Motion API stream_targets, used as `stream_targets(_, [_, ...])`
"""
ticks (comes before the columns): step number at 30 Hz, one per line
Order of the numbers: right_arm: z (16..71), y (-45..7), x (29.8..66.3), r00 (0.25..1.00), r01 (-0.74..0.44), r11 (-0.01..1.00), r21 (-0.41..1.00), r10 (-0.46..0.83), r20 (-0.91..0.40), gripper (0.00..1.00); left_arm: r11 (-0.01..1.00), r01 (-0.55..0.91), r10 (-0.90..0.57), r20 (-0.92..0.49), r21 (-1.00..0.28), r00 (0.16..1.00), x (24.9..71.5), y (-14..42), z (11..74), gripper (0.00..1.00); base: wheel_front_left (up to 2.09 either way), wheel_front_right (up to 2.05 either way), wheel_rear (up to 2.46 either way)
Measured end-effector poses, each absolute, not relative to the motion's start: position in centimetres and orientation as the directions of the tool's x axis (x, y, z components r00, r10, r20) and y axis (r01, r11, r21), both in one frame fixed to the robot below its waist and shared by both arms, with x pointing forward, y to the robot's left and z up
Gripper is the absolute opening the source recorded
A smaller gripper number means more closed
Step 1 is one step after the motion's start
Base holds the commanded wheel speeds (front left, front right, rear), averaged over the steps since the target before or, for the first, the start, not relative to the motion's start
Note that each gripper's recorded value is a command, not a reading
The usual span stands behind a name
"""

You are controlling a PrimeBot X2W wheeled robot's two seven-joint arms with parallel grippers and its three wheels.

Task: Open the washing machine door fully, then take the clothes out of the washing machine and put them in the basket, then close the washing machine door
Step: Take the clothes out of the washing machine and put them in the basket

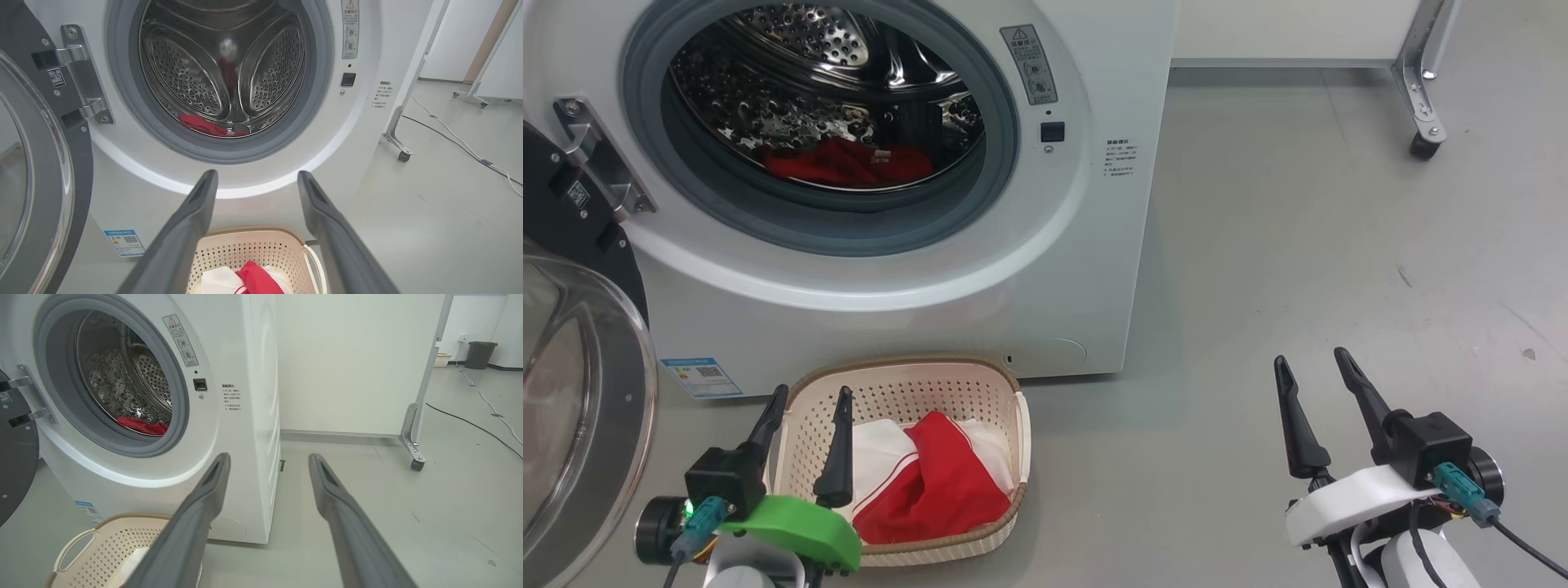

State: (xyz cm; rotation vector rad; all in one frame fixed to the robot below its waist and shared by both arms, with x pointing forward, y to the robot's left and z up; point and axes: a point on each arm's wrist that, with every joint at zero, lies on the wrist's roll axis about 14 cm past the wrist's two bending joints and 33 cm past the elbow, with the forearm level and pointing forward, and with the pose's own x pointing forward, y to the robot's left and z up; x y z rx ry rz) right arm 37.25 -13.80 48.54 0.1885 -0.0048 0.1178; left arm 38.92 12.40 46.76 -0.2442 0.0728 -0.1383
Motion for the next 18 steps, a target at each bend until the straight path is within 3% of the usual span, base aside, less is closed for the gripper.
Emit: stream_targets(18, [48.37,-13.92,37.08,0.994,-0.113,0.975,0.19,0.112,0.012,1.0,0.959,0.128,-0.147,-0.058,-0.251,0.987,38.22,12.15,47.38,1.0,0.0,0.0,0.0])
